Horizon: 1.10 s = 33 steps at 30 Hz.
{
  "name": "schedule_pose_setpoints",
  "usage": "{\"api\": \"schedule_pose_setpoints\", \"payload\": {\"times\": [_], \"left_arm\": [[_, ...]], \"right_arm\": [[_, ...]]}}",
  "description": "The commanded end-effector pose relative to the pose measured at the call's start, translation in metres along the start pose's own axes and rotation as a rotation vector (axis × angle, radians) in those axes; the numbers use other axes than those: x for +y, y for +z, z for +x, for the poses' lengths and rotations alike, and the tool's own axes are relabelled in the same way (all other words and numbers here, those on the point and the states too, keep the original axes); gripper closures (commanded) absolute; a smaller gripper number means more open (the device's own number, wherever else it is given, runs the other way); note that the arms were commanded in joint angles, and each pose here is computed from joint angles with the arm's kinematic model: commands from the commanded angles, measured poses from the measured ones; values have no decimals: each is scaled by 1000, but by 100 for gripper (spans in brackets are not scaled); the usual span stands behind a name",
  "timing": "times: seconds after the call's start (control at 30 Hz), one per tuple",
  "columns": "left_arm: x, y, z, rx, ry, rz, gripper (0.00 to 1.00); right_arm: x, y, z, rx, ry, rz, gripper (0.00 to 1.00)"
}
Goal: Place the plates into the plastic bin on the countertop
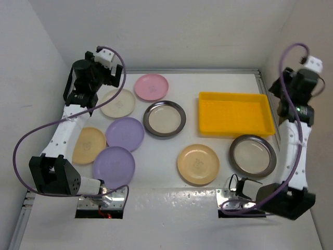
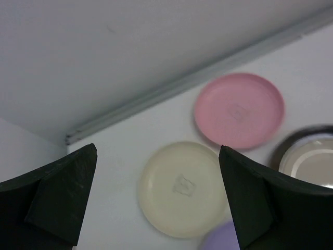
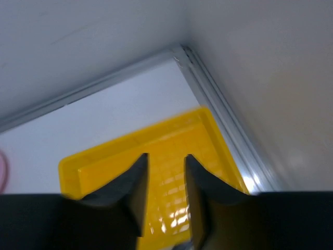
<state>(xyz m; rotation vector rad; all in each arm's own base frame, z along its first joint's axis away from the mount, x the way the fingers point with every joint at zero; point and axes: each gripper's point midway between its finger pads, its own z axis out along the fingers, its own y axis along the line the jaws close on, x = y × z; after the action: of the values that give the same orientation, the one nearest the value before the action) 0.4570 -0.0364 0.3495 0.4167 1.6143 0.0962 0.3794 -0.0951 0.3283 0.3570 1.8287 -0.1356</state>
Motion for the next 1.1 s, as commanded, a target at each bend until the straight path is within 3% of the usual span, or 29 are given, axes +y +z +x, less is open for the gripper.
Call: {"api": "schedule_pose_setpoints", "payload": {"times": [0.0,0.03,0.07,0.1,0.23,0.4,0.53,0.63,0.9,1.07], "left_arm": [[-72,-25,75,268,-106,281,0],[-76,-31,74,262,-122,298,0],[-90,-34,84,286,-153,338,0],[-96,-38,82,280,-161,353,0],[-113,-43,88,306,-188,393,3],[-130,-51,82,324,-160,462,23],[-130,-55,79,323,-168,460,27],[-130,-58,78,327,-178,459,27],[-132,-59,82,338,-188,460,20],[-130,-59,83,343,-195,448,19]], "right_arm": [[-28,-66,130,476,408,152,45],[-67,-77,163,503,427,386,21],[-76,-101,191,537,470,469,4],[-82,-112,219,589,490,517,2],[-117,-155,264,534,723,768,2],[-137,-190,306,493,831,1066,27],[-139,-199,334,488,887,1161,31],[-132,-201,361,553,903,1164,28],[-133,-141,368,459,880,909,30],[-130,-140,379,462,926,921,32]]}}
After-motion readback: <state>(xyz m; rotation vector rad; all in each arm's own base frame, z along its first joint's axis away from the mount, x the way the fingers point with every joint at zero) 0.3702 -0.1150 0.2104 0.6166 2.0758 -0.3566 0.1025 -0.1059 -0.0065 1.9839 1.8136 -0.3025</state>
